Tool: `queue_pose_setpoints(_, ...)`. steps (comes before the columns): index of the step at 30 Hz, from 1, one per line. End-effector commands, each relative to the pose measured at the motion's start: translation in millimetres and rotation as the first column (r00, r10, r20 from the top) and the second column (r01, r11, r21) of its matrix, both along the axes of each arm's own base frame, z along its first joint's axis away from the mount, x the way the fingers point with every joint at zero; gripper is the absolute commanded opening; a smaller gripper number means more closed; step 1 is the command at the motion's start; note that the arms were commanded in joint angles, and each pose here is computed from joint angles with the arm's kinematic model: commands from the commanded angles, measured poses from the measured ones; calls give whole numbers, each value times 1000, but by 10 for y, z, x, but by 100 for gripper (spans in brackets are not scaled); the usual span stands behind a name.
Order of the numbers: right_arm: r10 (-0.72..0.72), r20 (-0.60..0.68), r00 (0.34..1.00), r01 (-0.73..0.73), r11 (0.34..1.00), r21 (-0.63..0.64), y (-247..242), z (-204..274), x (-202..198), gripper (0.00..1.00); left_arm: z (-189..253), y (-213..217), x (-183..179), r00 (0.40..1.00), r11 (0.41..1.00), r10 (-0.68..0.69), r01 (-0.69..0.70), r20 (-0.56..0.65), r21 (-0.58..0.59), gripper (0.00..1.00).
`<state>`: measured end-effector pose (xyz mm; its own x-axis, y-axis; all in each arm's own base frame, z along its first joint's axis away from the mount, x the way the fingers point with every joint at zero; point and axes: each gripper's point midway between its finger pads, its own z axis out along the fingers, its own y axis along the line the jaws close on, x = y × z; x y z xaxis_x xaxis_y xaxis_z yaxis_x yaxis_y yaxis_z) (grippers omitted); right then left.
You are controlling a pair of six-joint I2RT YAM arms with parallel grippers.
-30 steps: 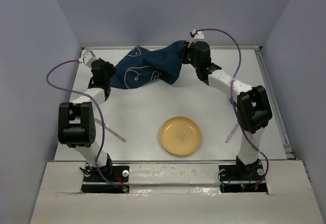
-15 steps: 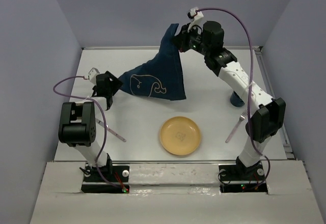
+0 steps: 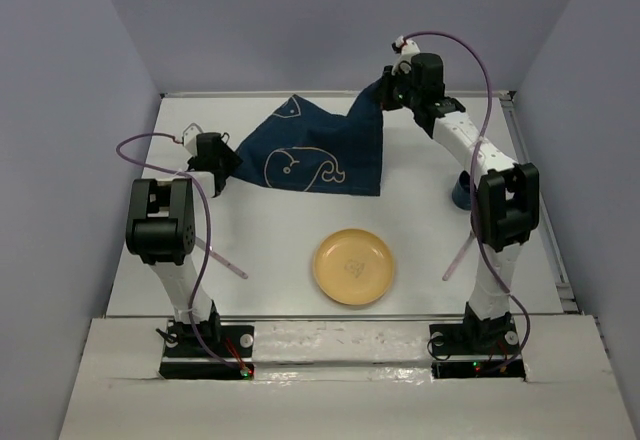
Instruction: Set the dinner table for one person
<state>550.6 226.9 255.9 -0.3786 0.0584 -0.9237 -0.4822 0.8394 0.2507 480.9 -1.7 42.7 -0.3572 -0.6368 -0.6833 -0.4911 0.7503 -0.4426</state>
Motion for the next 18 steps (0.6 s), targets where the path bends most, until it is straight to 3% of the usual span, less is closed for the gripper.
queue_pose_setpoints(1,-90,-36,995,90,996,11,-247,-179,281,35,45,79,48,1000,997,16,-14,-26,71,63)
queue_pose_setpoints(3,-169,-89,982,167,986,-28,-366,-319,332,74,38,83,49,999,997,15,-13,-33,74,60)
queue_pose_setpoints(5,-224,-113,968,219,974,-60,-462,-331,344,99,19,60,39,999,997,9,-5,-43,80,58)
queue_pose_setpoints(9,-255,-157,954,252,967,-41,-527,-313,132,100,-1,46,-21,998,996,6,-1,-63,92,55)
queue_pose_setpoints(15,-284,-315,905,276,959,-71,-416,-967,-382,94,-59,48,-40,997,996,11,-4,-78,89,42)
queue_pose_setpoints(18,-400,-339,851,376,916,-137,-627,-1231,-593,94,-95,33,-20,995,996,0,9,-99,90,37)
